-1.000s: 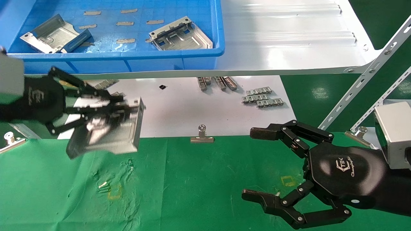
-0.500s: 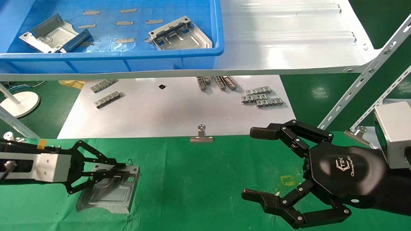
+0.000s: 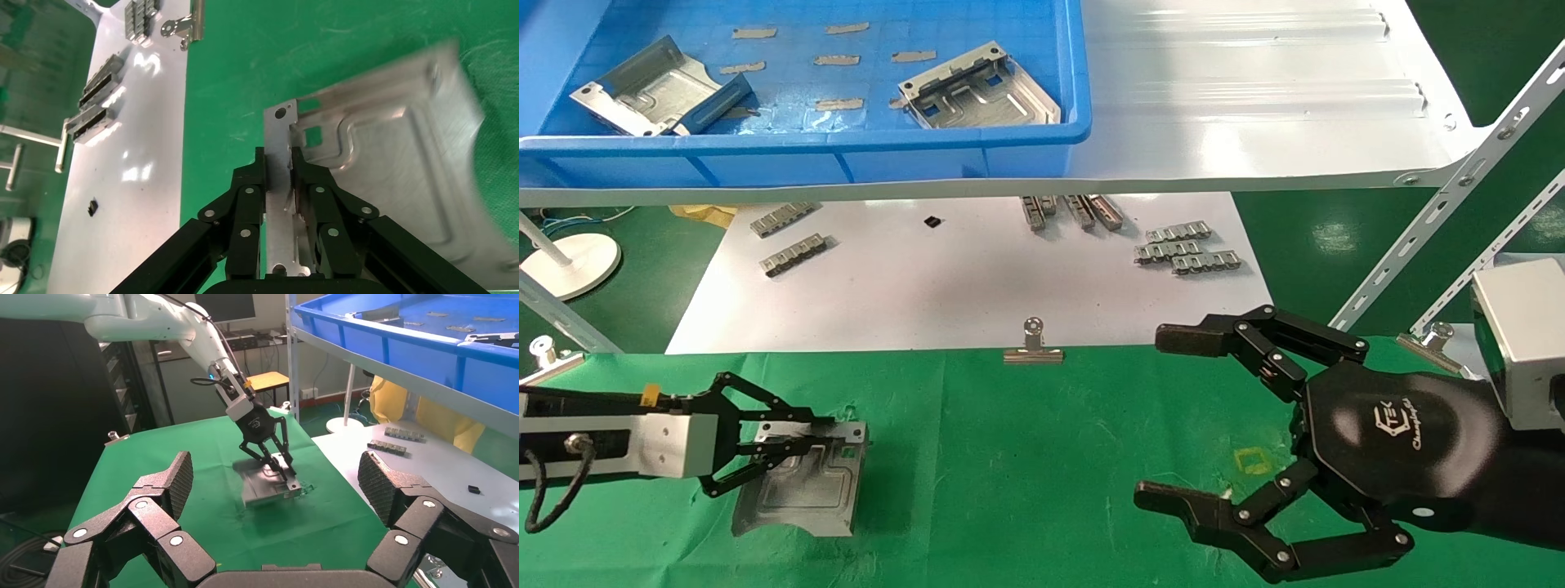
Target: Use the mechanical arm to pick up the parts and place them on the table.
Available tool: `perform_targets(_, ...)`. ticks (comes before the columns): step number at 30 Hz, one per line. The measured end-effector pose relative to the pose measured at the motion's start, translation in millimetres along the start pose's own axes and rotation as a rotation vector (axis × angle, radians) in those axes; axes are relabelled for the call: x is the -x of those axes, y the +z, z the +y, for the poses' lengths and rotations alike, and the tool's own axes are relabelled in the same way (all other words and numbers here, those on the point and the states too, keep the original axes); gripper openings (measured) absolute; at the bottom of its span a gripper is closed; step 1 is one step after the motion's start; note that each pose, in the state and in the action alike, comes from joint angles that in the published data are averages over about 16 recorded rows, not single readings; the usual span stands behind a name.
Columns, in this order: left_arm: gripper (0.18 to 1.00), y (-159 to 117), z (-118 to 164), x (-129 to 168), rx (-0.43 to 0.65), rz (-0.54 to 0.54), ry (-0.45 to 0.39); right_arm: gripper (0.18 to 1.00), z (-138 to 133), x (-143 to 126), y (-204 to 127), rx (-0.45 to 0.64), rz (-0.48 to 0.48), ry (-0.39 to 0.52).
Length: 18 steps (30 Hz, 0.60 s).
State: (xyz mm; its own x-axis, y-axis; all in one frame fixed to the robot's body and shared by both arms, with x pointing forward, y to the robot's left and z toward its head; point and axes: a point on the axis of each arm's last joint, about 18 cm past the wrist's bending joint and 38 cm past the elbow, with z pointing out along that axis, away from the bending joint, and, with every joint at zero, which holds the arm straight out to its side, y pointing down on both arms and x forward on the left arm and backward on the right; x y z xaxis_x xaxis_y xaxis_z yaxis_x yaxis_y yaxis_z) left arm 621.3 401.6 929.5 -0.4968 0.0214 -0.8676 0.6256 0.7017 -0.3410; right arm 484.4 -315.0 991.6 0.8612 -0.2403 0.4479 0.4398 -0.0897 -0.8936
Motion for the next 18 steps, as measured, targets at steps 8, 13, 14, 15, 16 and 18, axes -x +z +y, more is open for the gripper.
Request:
perform_targets(8, 0.315, -2, 0, -1, -0.018, -0.003, -0.115, 1.000, 0, 0, 0, 0.000, 0.000, 0.000)
perform_targets(13, 0.389, -7, -3, 2, -0.049, -0.036, -0.259, 1.000, 0, 0, 0, 0.000, 0.000, 0.000)
perform_targets(14, 0.402, -8, -4, 3, -0.057, -0.045, -0.289, 1.000, 0, 0, 0, 0.000, 0.000, 0.000)
perform_targets(15, 0.423, -9, -4, 4, -0.064, -0.054, -0.318, 1.000, 0, 0, 0, 0.000, 0.000, 0.000)
perform_targets(16, 0.445, -10, -4, 4, -0.074, -0.066, -0.351, 1.000, 0, 0, 0, 0.000, 0.000, 0.000)
perform_targets(18, 0.488, -13, -5, 6, -0.092, -0.091, -0.411, 1.000, 0, 0, 0, 0.000, 0.000, 0.000)
